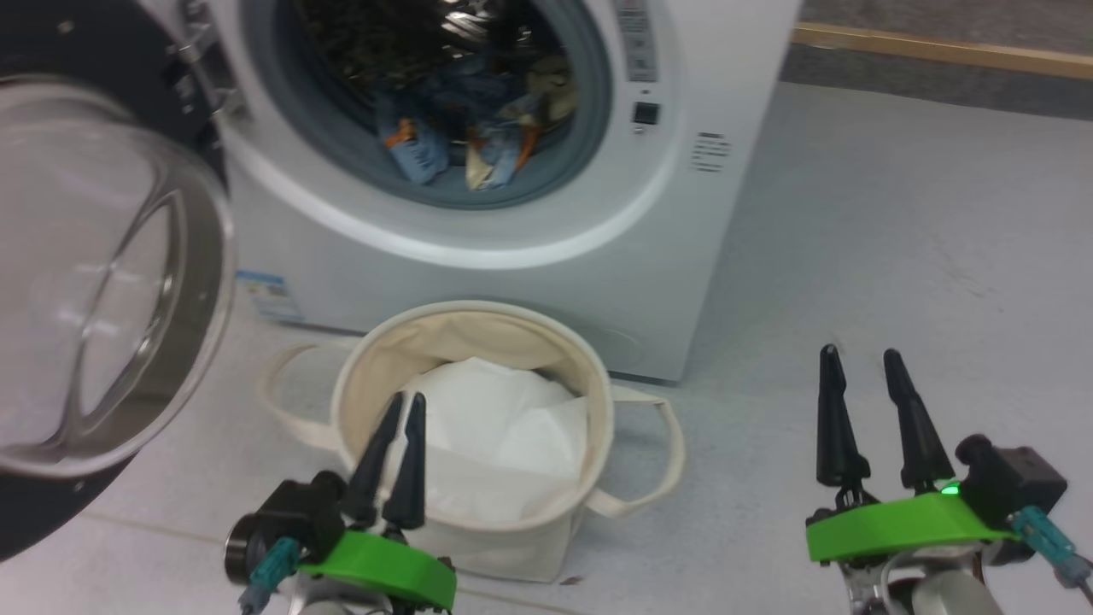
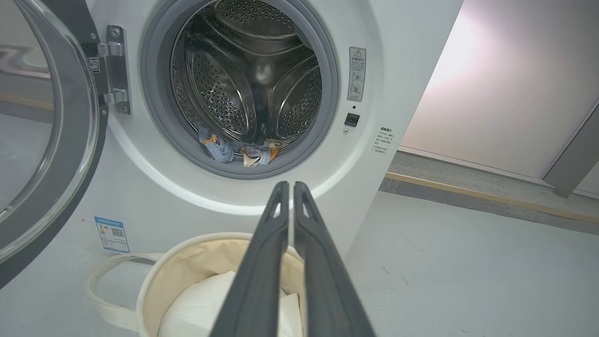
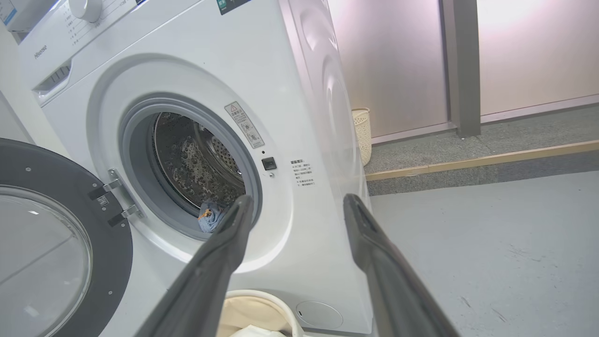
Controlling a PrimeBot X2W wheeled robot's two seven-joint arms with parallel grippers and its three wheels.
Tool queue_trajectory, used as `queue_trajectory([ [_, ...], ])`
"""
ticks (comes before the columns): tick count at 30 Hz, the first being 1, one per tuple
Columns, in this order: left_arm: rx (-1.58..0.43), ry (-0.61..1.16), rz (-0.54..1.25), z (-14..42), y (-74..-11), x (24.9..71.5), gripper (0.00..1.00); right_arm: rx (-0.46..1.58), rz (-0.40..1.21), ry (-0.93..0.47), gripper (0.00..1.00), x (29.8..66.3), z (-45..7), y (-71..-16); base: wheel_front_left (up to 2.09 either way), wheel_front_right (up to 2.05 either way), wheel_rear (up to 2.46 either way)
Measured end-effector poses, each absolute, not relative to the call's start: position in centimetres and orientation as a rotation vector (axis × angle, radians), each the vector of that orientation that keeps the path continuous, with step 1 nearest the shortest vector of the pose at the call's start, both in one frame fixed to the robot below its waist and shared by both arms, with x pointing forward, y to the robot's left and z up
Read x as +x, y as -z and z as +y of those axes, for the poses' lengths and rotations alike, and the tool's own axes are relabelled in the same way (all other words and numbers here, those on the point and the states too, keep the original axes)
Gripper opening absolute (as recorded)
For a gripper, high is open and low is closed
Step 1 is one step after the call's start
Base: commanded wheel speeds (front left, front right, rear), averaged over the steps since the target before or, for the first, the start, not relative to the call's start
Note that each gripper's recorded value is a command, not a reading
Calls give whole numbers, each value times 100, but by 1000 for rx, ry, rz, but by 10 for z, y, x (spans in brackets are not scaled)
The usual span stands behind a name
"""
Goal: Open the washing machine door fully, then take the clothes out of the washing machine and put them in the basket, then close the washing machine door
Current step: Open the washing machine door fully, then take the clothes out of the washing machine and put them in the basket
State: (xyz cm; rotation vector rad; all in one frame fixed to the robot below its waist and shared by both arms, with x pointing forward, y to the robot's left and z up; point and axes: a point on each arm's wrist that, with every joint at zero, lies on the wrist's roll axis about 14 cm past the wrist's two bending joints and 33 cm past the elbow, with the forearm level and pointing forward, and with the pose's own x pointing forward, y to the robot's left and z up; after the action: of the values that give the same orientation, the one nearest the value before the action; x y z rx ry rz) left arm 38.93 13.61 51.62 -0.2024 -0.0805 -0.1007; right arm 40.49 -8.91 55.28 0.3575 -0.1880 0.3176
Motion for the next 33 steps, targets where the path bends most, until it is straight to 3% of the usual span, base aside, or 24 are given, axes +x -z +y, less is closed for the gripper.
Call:
queue_trajectory([
  [1, -203, 103, -74, 133, -514, 390, 100, 351, -184, -302, 100, 401, -95, -551, 0, 0, 0],
  [9, -173, 115, -20, 119, -496, 394, 100, 307, -141, -259, 100, 382, -109, -535, 0, 0, 0],
  [33, -166, 60, -6, 132, -491, 389, 100, 311, -125, -288, 100, 386, -98, -531, 4, -4, 0],
])
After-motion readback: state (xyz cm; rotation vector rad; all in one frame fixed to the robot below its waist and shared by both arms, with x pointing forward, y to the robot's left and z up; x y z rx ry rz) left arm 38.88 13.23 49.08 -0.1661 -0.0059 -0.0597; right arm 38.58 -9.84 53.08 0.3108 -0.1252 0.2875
